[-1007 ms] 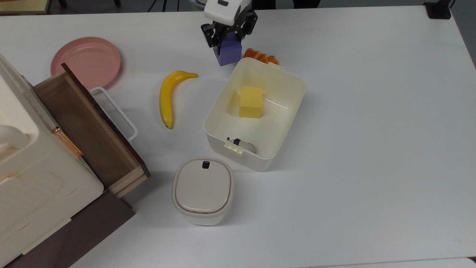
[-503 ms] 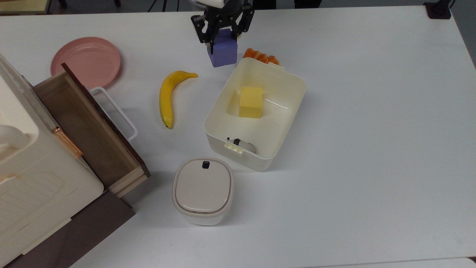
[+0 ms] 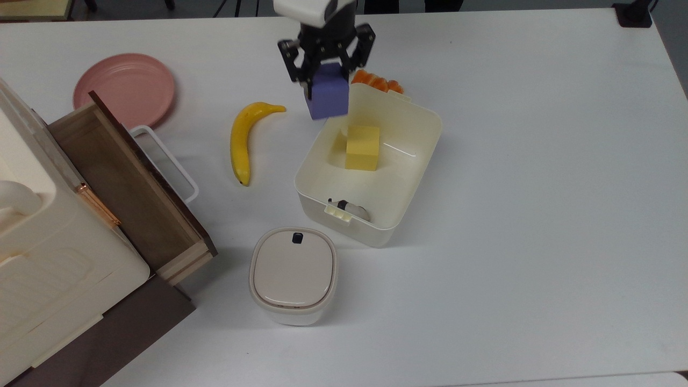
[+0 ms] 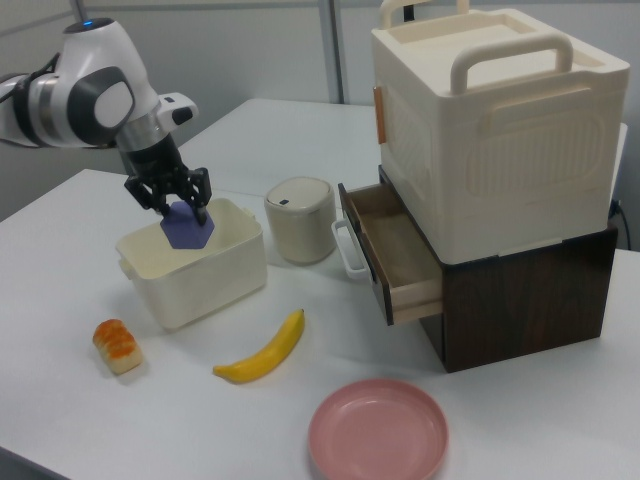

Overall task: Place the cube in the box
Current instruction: 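Lift the purple cube and carry it over the cream bin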

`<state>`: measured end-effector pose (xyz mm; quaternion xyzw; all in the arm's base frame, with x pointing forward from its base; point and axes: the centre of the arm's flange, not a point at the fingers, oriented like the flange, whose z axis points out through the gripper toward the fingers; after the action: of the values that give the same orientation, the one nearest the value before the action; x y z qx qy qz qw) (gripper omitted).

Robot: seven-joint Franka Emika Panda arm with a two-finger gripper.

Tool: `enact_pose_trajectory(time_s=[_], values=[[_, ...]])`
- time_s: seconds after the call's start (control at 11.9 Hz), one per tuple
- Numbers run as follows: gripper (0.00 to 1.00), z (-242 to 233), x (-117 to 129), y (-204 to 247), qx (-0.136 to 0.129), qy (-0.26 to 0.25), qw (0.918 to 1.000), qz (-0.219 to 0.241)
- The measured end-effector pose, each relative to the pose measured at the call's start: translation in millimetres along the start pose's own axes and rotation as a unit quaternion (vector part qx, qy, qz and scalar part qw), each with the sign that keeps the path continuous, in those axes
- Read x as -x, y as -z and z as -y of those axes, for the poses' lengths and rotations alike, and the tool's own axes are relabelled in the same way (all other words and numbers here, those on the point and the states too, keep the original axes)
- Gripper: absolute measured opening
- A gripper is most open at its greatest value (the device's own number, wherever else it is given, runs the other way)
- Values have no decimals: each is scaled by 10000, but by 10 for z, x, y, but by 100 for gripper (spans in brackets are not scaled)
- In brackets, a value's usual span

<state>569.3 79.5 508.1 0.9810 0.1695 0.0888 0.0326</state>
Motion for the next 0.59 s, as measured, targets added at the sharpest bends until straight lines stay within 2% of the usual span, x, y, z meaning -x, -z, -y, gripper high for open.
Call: enact_pose_trajectory(time_s=[0.17,0.34,0.42,0.59], values=[[57,129,-301,-136,-64,24,10000,-14],[57,252,-482,-341,-146,-44,9999,66],[62,276,-538,-438,-173,-78,9998,113],[93,313,-595,-514,-203,-63,9997,141]])
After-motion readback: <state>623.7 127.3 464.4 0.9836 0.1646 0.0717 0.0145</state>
